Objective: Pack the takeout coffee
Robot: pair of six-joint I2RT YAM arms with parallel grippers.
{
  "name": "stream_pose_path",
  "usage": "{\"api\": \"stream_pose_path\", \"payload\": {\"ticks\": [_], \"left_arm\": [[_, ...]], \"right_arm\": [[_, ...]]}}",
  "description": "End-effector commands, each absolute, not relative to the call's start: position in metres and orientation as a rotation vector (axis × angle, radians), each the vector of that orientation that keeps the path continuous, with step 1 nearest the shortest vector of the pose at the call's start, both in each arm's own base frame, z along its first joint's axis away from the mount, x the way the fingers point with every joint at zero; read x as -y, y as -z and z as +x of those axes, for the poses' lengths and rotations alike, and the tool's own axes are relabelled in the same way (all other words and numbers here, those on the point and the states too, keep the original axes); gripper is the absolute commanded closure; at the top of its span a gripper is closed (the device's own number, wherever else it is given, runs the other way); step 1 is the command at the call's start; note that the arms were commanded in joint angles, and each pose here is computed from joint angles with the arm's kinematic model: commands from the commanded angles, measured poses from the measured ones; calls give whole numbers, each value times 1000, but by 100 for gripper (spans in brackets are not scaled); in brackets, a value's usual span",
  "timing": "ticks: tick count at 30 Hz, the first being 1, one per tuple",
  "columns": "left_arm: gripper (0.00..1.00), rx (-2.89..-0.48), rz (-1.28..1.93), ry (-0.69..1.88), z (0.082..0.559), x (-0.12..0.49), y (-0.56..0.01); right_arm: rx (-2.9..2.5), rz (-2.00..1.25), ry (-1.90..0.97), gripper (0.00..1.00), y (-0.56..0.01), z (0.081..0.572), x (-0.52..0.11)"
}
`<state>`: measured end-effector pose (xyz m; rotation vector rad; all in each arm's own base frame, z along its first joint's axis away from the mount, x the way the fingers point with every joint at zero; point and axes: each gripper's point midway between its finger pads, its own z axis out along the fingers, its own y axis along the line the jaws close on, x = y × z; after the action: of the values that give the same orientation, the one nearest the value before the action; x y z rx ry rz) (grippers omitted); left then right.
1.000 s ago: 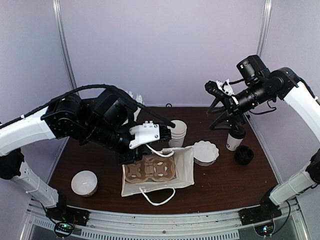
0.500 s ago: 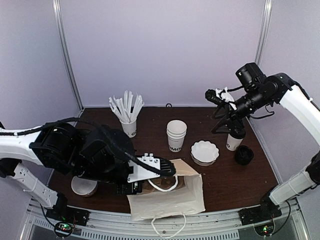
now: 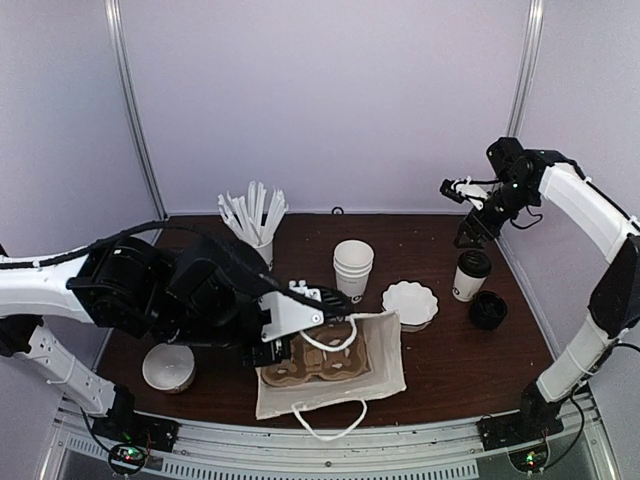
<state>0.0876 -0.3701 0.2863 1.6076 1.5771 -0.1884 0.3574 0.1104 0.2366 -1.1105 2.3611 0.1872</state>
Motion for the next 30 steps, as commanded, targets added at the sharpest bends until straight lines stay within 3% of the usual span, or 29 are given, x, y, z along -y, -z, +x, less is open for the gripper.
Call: {"api": "stream_pose_path", "payload": {"ticks": [1,15,30], "left_arm": [[100,-1603,1537,286,116,374,-308],[100,-1841,1562,736,159,373,-305],[100,-1909,1459,1126,178,378,-338]], "right_arm": [[-2555,-1013,-86,26,-209,371,-74],[-2734,-977,-41,21,-180,386,-40],[-2822,-1013,-121,18,-157,386,-34]]}}
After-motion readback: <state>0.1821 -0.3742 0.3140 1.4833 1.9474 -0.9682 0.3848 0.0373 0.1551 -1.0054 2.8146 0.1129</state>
